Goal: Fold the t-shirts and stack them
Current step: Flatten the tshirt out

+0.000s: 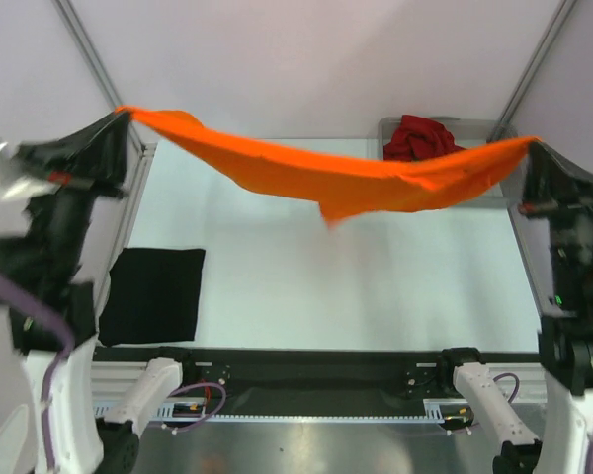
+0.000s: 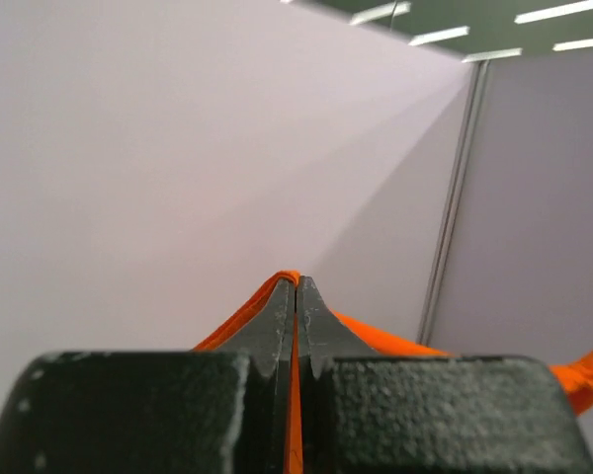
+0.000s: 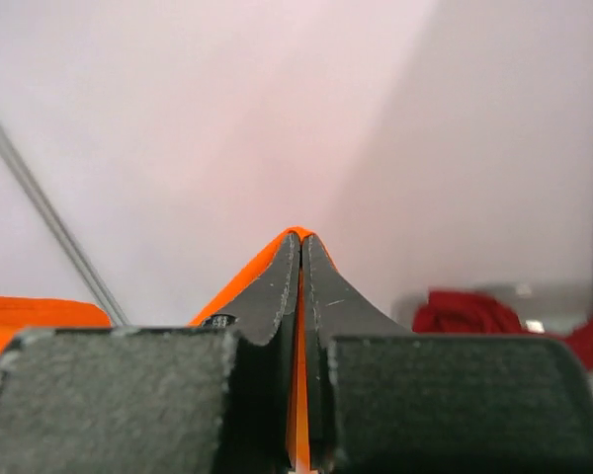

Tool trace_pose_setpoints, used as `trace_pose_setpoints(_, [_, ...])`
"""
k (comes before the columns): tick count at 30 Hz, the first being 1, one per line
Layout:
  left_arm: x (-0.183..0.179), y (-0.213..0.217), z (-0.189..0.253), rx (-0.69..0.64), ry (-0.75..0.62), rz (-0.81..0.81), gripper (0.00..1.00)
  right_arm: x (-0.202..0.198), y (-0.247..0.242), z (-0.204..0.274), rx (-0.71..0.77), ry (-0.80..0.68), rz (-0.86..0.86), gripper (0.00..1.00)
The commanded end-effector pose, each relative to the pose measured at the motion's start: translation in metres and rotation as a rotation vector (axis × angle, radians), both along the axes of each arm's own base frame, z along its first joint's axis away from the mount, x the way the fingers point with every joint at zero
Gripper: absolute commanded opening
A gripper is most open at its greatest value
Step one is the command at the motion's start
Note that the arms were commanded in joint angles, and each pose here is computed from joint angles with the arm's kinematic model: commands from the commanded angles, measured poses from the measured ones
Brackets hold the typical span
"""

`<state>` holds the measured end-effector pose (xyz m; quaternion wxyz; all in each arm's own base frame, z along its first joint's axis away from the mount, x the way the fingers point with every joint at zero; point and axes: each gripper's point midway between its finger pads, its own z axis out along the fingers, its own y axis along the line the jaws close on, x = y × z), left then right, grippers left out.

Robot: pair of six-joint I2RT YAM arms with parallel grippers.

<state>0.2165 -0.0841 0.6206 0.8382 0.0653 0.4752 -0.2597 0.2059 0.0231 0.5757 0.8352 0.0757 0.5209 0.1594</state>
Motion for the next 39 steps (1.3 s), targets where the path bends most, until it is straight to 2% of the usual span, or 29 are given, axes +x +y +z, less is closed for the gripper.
trace_pose_setpoints(1, [-0.063,0.019,0.023,0.015,-0.094,0.094,0.0,-0.066,0.004,0.04,-0.002,-0.174,0.038,0.0])
trace_pose_setpoints(2, [-0.073,0.023,0.025,0.011,-0.1,0.111,0.0,-0.088,0.004,0.048,-0.009,-0.211,0.044,0.0])
trace_pose_setpoints(5, [-0.113,0.039,0.04,-0.019,-0.172,0.175,0.0,-0.118,0.003,0.059,-0.027,-0.262,0.047,0.0])
trace_pose_setpoints(9, [-0.145,0.055,0.057,-0.039,-0.24,0.234,0.0,-0.143,0.001,0.071,-0.017,-0.315,0.061,0.0])
trace_pose_setpoints(14, [-0.122,0.053,0.054,-0.036,-0.201,0.232,0.0,-0.143,0.0,0.08,-0.022,-0.325,0.054,0.0])
trace_pose_setpoints(17, [-0.083,0.043,0.036,-0.013,-0.134,0.21,0.0,-0.116,0.0,0.069,-0.032,-0.264,0.036,0.0])
trace_pose_setpoints(21, [0.001,0.028,-0.029,0.038,0.035,0.201,0.0,-0.055,0.003,0.024,-0.057,-0.112,0.019,0.0])
trace_pose_setpoints(22, [0.018,0.025,-0.044,0.048,0.075,0.198,0.0,-0.031,0.005,0.0,-0.064,-0.048,0.021,0.0])
trace_pose_setpoints(24, [0.06,0.014,-0.091,0.09,0.167,0.177,0.0,-0.007,0.001,-0.024,-0.059,0.016,-0.012,0.0])
trace_pose_setpoints(25, [0.075,0.012,-0.11,0.098,0.203,0.176,0.0,0.016,0.002,-0.054,-0.061,0.089,-0.017,0.0])
trace_pose_setpoints(26, [0.098,0.009,-0.152,0.116,0.287,0.179,0.0,0.025,0.001,-0.066,-0.065,0.116,-0.027,0.0])
trace_pose_setpoints(27, [0.112,0.008,-0.167,0.112,0.298,0.183,0.0,0.037,0.001,-0.082,-0.064,0.15,-0.034,0.0])
trace_pose_setpoints(28, [0.136,0.004,-0.199,0.127,0.37,0.181,0.0,0.048,-0.002,-0.097,-0.061,0.185,-0.05,0.0])
trace_pose_setpoints(29, [0.154,0.002,-0.245,0.148,0.46,0.178,0.0,0.065,-0.001,-0.131,-0.069,0.258,-0.057,0.0])
trace_pose_setpoints(30, [0.167,-0.002,-0.26,0.134,0.474,0.165,0.0,0.073,-0.002,-0.144,-0.079,0.283,-0.065,0.0])
trace_pose_setpoints(31, [0.192,-0.008,-0.306,0.151,0.573,0.143,0.0,0.085,-0.006,-0.157,-0.078,0.304,-0.09,0.0])
trace_pose_setpoints(32, [0.203,-0.013,-0.335,0.162,0.621,0.121,0.0,0.099,-0.008,-0.194,-0.094,0.374,-0.108,0.0])
trace_pose_setpoints(33, [0.216,-0.019,-0.35,0.16,0.641,0.098,0.0,0.107,-0.012,-0.204,-0.103,0.388,-0.132,0.0])
trace_pose_setpoints(34, [0.238,-0.023,-0.409,0.174,0.775,0.082,0.0,0.115,-0.016,-0.222,-0.11,0.424,-0.162,0.0])
trace_pose_setpoints(35, [0.254,-0.028,-0.416,0.171,0.792,0.061,0.0,0.127,-0.021,-0.254,-0.13,0.494,-0.183,0.0])
trace_pose_setpoints(38, [0.29,-0.049,-0.482,0.179,0.936,-0.043,0.0,0.147,-0.03,-0.292,-0.16,0.574,-0.231,0.0])
trace_pose_setpoints(39, [0.296,-0.054,-0.489,0.174,0.943,-0.065,0.0,0.149,-0.033,-0.306,-0.165,0.6,-0.247,0.0])
